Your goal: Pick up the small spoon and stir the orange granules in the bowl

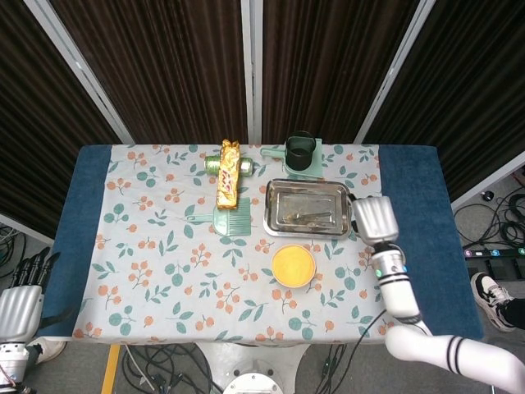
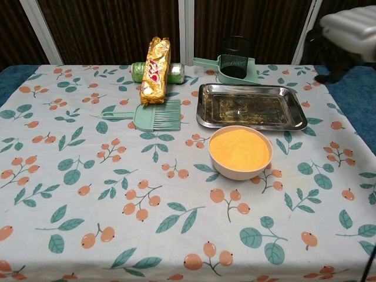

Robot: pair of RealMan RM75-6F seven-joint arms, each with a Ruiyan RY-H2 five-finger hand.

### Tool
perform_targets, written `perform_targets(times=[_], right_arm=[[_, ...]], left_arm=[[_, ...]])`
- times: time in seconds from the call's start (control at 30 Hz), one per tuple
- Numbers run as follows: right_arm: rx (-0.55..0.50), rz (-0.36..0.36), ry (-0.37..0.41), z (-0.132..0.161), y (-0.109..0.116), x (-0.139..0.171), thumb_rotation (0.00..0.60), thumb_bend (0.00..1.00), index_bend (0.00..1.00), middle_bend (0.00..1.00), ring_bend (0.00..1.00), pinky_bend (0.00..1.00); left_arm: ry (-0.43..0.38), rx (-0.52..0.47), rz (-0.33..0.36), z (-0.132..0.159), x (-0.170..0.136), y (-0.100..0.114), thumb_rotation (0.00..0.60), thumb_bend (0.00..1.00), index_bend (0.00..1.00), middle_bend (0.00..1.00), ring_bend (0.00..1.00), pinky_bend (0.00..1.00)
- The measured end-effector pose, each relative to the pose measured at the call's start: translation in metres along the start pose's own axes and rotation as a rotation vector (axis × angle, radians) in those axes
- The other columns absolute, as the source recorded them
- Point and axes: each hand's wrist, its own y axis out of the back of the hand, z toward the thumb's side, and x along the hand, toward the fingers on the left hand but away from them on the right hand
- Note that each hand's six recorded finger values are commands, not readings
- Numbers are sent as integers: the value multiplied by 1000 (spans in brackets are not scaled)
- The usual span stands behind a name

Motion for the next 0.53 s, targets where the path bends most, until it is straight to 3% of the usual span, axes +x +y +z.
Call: perform_targets(times=[0.1,0.2,0.53], right_arm=[[-35,-43,15,-28,8,29,600,245,167,240,119,235],[-77,-74,41,-51,7,63,600,245,75,165,42,135],[-236,-161,26,-110,4,180,600,246,54,182,33,94]], left_arm=[[-8,4,6,3,2,2,600,0,113,76,52,86],[-14,9,9,5,4,4,600,0,113,76,52,86],[-28,24,19,13,7,6,600,0,113,76,52,86]])
